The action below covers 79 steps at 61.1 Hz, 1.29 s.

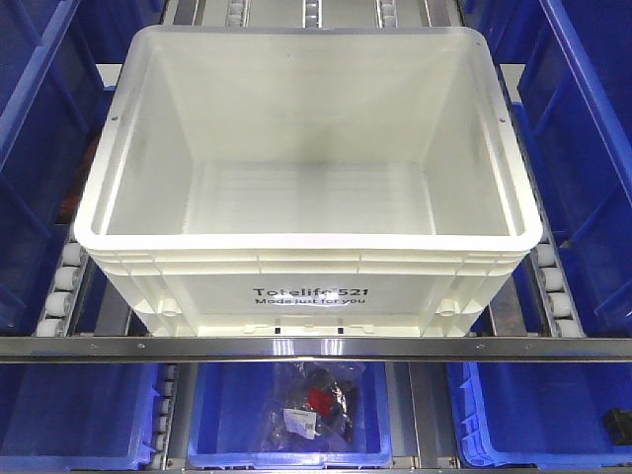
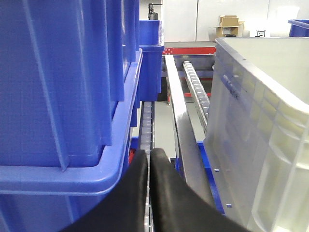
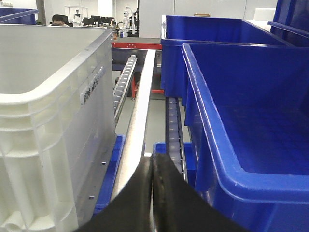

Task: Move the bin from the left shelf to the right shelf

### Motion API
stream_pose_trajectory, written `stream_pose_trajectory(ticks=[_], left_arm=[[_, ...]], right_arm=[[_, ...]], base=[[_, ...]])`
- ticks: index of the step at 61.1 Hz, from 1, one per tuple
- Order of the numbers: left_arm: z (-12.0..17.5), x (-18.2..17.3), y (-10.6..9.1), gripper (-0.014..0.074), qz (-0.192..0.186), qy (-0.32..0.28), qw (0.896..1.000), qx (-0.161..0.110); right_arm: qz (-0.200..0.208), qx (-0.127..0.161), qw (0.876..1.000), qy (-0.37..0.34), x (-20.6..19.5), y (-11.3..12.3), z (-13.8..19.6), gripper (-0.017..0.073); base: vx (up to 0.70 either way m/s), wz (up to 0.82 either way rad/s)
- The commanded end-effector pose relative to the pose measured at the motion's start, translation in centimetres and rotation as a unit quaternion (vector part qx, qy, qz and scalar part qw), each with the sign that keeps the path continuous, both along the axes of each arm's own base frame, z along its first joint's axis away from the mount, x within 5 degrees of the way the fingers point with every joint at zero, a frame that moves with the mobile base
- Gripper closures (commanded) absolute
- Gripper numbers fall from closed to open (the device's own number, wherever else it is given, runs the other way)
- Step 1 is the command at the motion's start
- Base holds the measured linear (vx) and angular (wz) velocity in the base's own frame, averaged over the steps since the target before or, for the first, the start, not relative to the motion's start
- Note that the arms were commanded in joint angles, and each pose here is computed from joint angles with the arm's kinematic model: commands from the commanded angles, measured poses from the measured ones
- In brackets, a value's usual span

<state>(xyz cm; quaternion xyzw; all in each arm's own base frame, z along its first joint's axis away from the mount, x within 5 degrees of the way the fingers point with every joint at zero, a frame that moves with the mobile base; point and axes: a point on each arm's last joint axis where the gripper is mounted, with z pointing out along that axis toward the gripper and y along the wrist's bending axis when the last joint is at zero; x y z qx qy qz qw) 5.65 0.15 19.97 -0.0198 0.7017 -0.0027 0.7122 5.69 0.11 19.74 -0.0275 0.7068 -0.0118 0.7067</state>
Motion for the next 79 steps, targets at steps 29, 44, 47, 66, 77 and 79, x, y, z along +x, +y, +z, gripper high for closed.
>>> stream_pose_trajectory(ticks=[29, 44, 47, 66, 77, 79], left_arm=[[1.3, -0.1, -0.1, 0.0601, -0.005, -0.047, 0.999, -0.004], [1.5, -0.2, -0.1, 0.0601, -0.006, -0.058, 0.998, -0.002], [1.9, -0.2, -0.1, 0.0601, -0.006, -0.069, 0.998, -0.002], [9.6, -2.4, -0.1, 0.0601, -0.004, -0.149, 0.989, 0.000], [14.9, -3.2, 0.0, 0.0601, 0.000, -0.104, 0.995, -0.001], [15.7, -3.0, 0.0, 0.0601, 0.000, -0.090, 0.996, -0.001]], right_arm=[[0.002, -0.011, 0.999, -0.032, 0.1, 0.1, 0.2, 0.0566], [0.003, -0.004, 0.999, -0.042, 0.0, 0.1, 0.4, 0.0566], [0.004, 0.007, 0.999, -0.052, 0.0, 0.1, 0.8, 0.0566], [0.001, 0.016, 0.994, -0.111, -1.7, 0.0, 7.7, 0.0566], [-0.010, -0.004, 0.995, -0.095, -2.3, -0.2, 12.5, 0.0566], [-0.013, -0.009, 0.996, -0.084, -2.1, -0.3, 13.2, 0.0566]], base=[[0.00, 0.00], [0.00, 0.00], [0.00, 0.00], [0.00, 0.00], [0.00, 0.00], [0.00, 0.00]])
